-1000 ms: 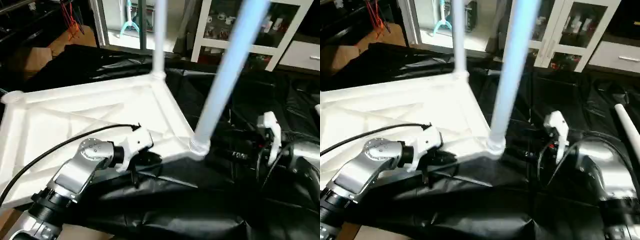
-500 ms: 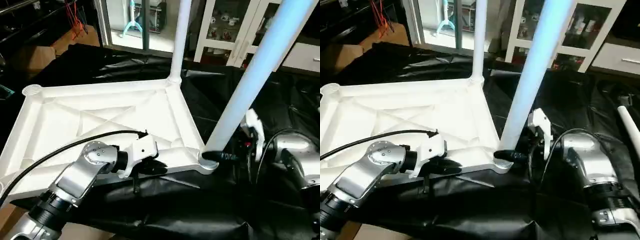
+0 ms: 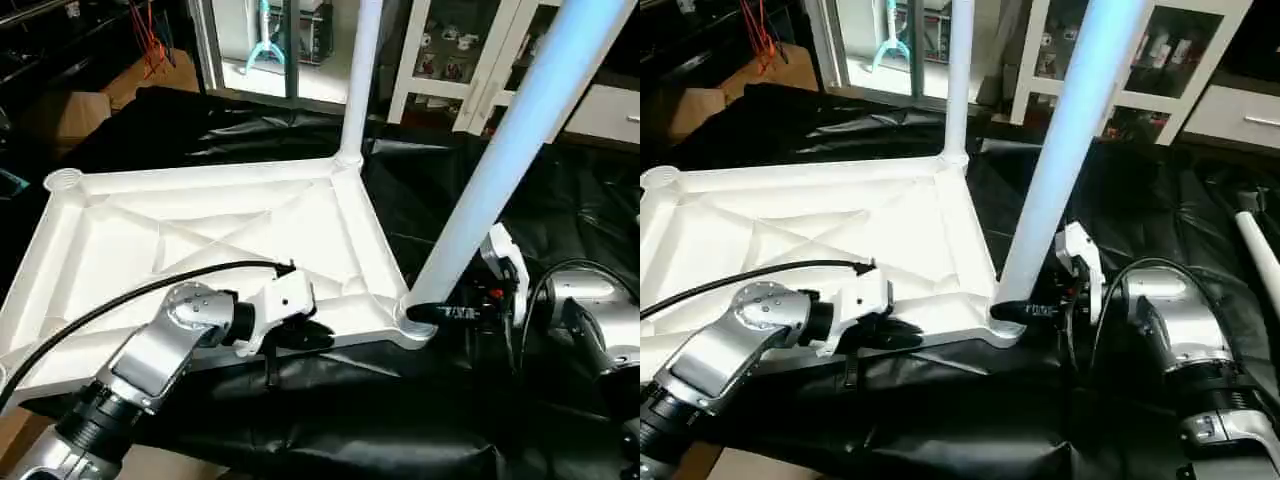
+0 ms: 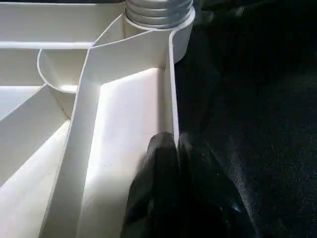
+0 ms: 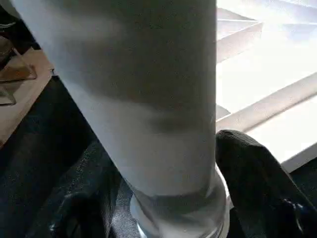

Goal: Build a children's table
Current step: Rotate leg to tighten

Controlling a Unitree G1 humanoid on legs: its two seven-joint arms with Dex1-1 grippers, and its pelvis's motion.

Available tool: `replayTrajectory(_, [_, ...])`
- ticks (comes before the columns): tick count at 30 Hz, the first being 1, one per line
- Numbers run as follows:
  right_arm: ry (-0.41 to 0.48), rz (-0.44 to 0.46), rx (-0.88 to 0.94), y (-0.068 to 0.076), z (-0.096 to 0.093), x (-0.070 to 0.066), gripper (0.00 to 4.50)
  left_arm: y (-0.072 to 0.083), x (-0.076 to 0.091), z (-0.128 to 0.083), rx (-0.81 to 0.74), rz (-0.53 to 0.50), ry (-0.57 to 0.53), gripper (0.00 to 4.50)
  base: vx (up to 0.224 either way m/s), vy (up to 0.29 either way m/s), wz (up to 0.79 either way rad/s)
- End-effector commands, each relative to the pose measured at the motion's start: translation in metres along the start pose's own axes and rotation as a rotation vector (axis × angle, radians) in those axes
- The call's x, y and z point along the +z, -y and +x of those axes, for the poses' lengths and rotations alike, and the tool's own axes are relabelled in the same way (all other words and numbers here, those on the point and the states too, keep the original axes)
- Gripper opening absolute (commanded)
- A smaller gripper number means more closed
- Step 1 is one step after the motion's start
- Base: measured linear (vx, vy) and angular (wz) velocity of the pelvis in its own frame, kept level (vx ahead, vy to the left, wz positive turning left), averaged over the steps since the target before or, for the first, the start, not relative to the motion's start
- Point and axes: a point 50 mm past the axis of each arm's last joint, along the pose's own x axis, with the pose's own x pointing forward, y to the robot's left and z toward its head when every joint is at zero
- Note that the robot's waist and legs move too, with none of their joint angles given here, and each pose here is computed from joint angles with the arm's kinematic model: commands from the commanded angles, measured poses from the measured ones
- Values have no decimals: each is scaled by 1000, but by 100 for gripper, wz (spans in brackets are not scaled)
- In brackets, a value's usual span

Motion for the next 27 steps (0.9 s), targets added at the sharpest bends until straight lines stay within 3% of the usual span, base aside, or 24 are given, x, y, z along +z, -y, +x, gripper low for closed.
replayTrajectory(1, [-4, -8, 2, 1, 0, 3, 273, 5, 8, 2, -46, 50, 29, 0, 0, 0, 0])
replayTrajectory(6, [20, 15, -39, 3, 4, -2, 227, 4, 7, 1, -39, 41, 28, 0, 0, 0, 0])
replayTrajectory(10, [-1, 29, -199, 14, 11, -14, 217, 0, 6, 2, 16, -5, 37, 0, 0, 0, 0])
replayTrajectory(11, [-25, 60, -335, 20, 17, -26, 215, -5, 6, 5, 85, -38, 36, 0, 0, 0, 0])
replayTrajectory(14, [-29, 138, -519, 26, 29, -41, 208, -17, 6, 10, 233, -81, 13, 0, 0, 0, 0])
replayTrajectory(15, [-30, 177, -642, 29, 36, -49, 205, -27, 7, 13, 362, -141, -9, 0, 0, 0, 0])
replayTrajectory(18, [-33, 241, -819, 33, 48, -60, 199, -41, 11, 17, 562, -225, 2, 0, 0, 0, 0])
replayTrajectory(19, [-33, 241, -819, 33, 48, -60, 199, -41, 11, 17, 562, -225, 2, 0, 0, 0, 0])
replayTrajectory(20, [-13, 296, -918, 34, 60, -65, 197, -46, 19, 23, 633, -237, 31, 0, 0, 0, 0])
replayTrajectory(23, [72, 378, -1028, 33, 88, -64, 194, -41, 34, 40, 629, -225, 90, 0, 0, 0, 0])
replayTrajectory(25, [119, 382, -994, 32, 94, -58, 194, -38, 35, 43, 601, -220, 92, 0, 0, 0, 0])
replayTrajectory(27, [175, 326, -873, 30, 102, -43, 194, -32, 33, 45, 529, -188, 92, 0, 0, 0, 0])
